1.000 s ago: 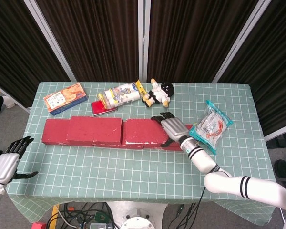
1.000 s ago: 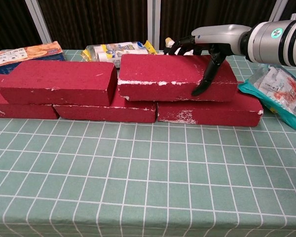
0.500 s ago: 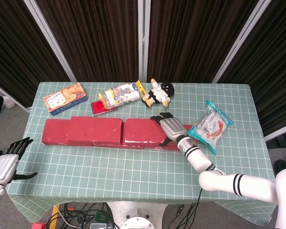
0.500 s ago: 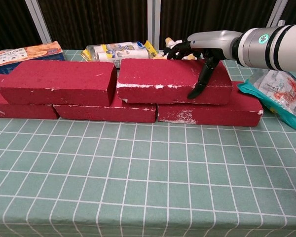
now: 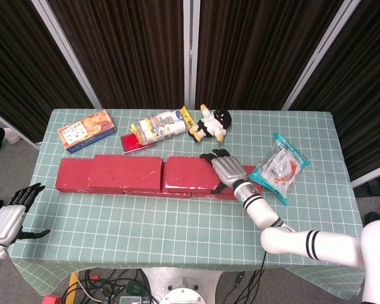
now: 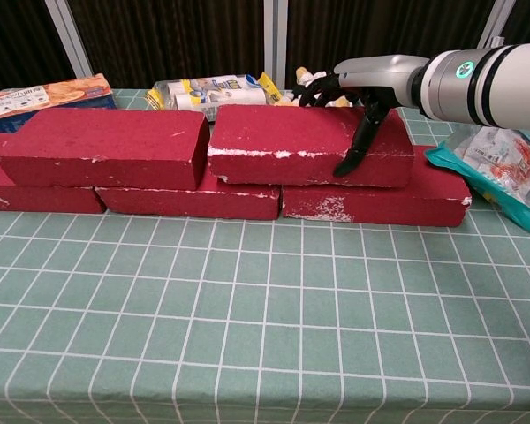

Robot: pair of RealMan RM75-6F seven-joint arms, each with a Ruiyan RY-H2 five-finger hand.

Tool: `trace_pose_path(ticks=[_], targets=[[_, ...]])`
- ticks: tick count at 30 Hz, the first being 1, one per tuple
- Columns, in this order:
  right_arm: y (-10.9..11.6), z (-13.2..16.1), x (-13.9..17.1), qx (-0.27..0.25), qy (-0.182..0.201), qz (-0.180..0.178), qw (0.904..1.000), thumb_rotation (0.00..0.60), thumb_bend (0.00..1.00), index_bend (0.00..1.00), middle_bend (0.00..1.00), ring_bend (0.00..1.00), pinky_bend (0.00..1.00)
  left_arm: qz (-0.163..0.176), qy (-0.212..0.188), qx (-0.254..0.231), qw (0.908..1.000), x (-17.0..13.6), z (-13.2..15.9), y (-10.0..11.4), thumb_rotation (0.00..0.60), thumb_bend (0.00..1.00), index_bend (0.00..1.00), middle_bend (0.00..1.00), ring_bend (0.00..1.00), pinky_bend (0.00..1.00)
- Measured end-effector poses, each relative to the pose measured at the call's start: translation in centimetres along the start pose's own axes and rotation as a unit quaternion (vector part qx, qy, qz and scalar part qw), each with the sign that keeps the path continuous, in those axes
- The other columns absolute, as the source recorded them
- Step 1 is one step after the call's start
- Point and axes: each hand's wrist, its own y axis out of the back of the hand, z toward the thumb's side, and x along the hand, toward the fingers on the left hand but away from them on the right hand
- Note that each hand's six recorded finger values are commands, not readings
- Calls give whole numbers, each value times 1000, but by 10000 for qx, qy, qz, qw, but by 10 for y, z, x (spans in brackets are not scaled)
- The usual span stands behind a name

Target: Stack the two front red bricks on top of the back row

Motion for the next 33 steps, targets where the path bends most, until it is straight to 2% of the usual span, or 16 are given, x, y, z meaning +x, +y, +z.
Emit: trace_pose_path(ticks=[33], targets=[[-6,14,-7,38,-57,14,10000,600,50,172,348,0,0,-93,44,-18,9999,-1,-4,-5,600,10,39,0,0,0]])
